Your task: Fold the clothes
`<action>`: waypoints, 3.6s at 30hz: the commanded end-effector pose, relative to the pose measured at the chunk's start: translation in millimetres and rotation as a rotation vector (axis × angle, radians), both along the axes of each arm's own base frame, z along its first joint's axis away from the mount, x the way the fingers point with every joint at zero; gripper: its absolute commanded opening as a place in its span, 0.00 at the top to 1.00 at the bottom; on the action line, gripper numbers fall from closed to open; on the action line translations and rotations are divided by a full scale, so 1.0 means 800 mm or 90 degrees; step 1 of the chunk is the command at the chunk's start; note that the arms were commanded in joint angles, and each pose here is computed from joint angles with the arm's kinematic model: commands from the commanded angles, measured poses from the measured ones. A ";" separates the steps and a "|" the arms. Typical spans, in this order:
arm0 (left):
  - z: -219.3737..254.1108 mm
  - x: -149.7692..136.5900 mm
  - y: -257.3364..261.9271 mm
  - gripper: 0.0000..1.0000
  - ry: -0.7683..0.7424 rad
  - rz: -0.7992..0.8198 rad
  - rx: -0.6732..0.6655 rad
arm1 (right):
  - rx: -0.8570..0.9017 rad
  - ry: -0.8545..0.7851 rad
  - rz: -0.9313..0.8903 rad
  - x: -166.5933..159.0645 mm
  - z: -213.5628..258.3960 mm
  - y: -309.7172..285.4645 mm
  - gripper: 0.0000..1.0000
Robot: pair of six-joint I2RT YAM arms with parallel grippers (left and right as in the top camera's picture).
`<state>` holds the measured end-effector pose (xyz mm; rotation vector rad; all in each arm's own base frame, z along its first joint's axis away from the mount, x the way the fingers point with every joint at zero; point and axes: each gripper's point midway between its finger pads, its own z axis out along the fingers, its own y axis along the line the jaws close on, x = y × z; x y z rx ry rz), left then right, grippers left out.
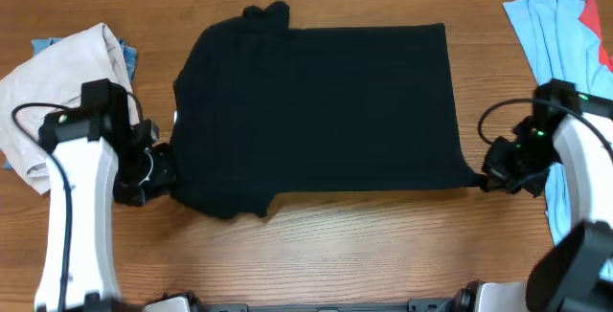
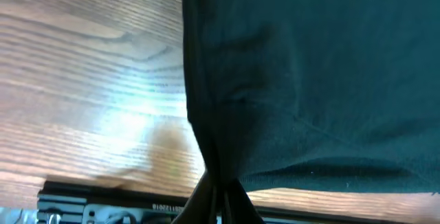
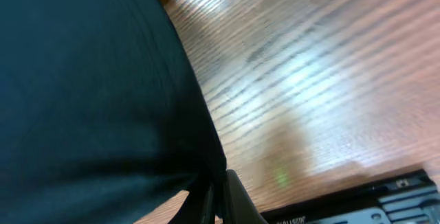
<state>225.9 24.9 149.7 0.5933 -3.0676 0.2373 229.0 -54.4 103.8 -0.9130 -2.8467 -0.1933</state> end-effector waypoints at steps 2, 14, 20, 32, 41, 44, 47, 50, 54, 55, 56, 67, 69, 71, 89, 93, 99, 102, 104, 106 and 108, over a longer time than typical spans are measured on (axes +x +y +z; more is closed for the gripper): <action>0.023 -0.015 0.005 0.96 -0.039 0.036 0.029 | -0.033 -0.026 -0.031 -0.011 0.021 -0.014 0.96; 0.009 0.035 0.013 0.96 -0.124 0.065 0.034 | -0.050 -0.074 -0.027 0.011 0.021 -0.021 0.96; -0.018 0.072 0.008 0.96 -0.128 0.066 -0.007 | -0.056 -0.096 -0.022 0.032 0.011 -0.026 0.96; -0.054 0.115 0.011 0.96 -0.137 0.063 -0.026 | -0.054 -0.134 0.049 0.079 -0.013 0.004 0.96; -0.058 0.143 0.000 0.96 -0.177 0.036 -0.021 | -0.067 -0.195 0.069 0.124 -0.025 0.009 0.96; -0.061 0.152 -0.002 0.96 -0.189 0.029 -0.019 | -0.070 -0.211 0.069 0.132 -0.025 0.008 0.96; -0.066 0.160 0.000 0.96 -0.195 0.029 -0.012 | -0.076 -0.233 0.068 0.143 -0.022 0.006 0.96; -0.076 0.163 0.004 0.96 -0.185 0.031 -0.005 | -0.080 -0.248 0.068 0.150 -0.021 0.004 0.96; -0.095 0.163 0.004 0.96 -0.162 0.031 -0.009 | -0.079 -0.244 0.068 0.153 -0.028 0.004 0.96; -0.097 0.163 0.003 0.96 -0.158 0.031 -0.009 | -0.078 -0.241 0.068 0.153 -0.031 0.004 0.96; -0.101 0.164 0.004 0.96 -0.155 0.031 -0.010 | -0.077 -0.237 0.068 0.154 -0.034 0.004 0.96; -0.113 0.180 0.003 0.96 -0.170 0.025 -0.006 | -0.061 -0.213 0.070 0.165 -0.074 0.005 0.96; -0.111 0.184 0.002 0.96 -0.179 0.023 -0.005 | -0.062 -0.220 0.069 0.169 -0.074 0.004 0.96; -0.111 0.188 0.000 0.96 -0.186 0.020 -0.005 | -0.063 -0.232 0.070 0.175 -0.073 0.004 0.96; -0.124 0.114 -0.014 0.22 -0.027 0.016 -0.017 | 0.001 -0.166 0.100 0.138 -0.078 0.025 0.54; -0.135 0.109 -0.007 0.23 -0.023 0.018 0.005 | 0.006 -0.146 0.102 0.126 -0.084 0.029 0.54; -0.163 0.094 -0.010 0.25 -0.016 0.019 0.001 | 0.014 -0.117 0.101 0.102 -0.108 0.033 0.54; -0.173 0.086 -0.010 0.25 -0.009 0.019 0.004 | 0.016 -0.115 0.101 0.096 -0.119 0.035 0.55; -0.180 0.081 -0.010 0.26 -0.007 0.019 0.005 | 0.016 -0.112 0.101 0.091 -0.124 0.036 0.64; -0.188 0.074 -0.009 0.28 -0.002 0.020 0.010 | 0.018 -0.105 0.100 0.087 -0.126 0.036 0.80; -0.192 0.068 0.000 0.29 0.009 0.022 0.037 | 0.020 -0.100 0.101 0.085 -0.126 0.037 0.86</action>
